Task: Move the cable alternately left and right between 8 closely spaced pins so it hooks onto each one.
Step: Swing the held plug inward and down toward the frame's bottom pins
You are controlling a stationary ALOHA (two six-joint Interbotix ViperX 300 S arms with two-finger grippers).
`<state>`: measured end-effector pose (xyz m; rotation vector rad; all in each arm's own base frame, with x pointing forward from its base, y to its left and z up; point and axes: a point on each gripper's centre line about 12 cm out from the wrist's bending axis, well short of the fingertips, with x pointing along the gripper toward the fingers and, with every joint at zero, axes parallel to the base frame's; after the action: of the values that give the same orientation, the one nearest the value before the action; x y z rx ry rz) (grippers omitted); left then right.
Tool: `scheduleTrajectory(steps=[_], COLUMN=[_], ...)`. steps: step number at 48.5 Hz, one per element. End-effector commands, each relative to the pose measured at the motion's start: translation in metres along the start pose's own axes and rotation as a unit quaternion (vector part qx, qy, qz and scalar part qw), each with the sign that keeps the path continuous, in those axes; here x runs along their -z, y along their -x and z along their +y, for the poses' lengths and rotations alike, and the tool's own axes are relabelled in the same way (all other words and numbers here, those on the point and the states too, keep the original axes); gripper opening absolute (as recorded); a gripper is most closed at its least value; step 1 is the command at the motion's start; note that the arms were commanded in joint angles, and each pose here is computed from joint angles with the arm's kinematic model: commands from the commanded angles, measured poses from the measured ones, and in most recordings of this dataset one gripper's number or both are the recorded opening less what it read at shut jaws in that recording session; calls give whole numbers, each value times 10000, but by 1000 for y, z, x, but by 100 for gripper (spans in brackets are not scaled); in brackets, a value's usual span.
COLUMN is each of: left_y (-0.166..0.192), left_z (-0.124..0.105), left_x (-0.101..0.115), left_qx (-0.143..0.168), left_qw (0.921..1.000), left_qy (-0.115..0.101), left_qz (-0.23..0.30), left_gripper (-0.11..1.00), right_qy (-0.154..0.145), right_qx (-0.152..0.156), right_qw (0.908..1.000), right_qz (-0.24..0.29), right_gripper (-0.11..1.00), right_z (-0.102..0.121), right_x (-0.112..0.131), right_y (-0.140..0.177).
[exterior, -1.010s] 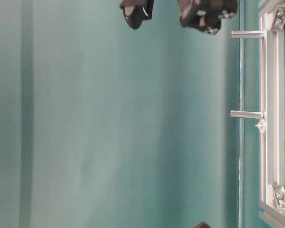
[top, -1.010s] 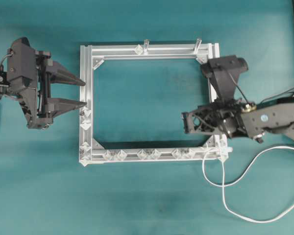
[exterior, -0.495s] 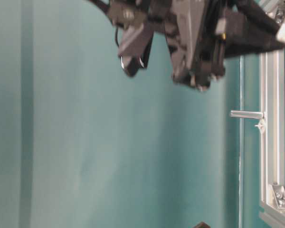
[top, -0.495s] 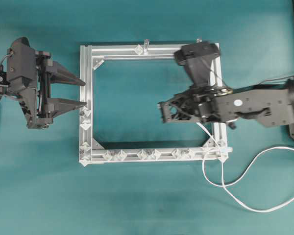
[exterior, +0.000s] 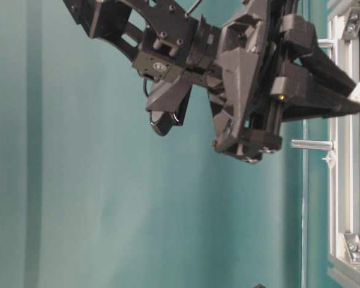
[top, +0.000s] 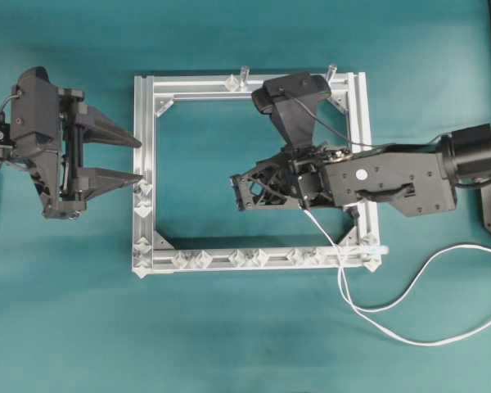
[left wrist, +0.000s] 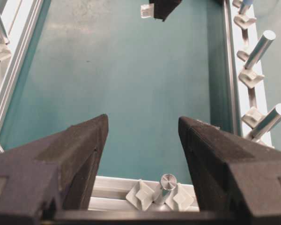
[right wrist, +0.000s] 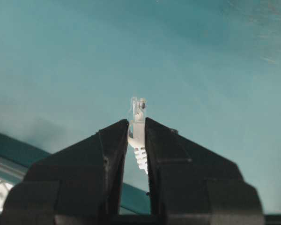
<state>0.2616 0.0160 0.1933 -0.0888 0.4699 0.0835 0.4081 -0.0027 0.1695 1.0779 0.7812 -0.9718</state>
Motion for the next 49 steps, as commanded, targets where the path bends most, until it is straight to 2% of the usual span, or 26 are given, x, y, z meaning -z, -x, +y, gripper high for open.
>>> scheduleTrajectory(steps=[1, 14, 29, 49], left_y=[1, 1, 2, 2], left_z=[-2, -2, -2, -2], left_x=[-5, -3, 0, -1], left_qx=[29, 34, 32, 32], left_qw=[9999, 10000, 10000, 10000], left_qy=[29, 18, 17, 25], left_qz=[-105, -74, -44, -44], left_gripper=[63, 63, 63, 63], right_qy=[-49, 4, 71, -170], right_qx=[-187, -280, -330, -243], right_qw=[9998, 9996, 9989, 9983], right_qz=[-12, 86, 338, 511], right_gripper=[14, 14, 14, 14], right_z=[9, 15, 22, 19], right_x=[-4, 9, 36, 69], right_y=[10, 16, 21, 31])
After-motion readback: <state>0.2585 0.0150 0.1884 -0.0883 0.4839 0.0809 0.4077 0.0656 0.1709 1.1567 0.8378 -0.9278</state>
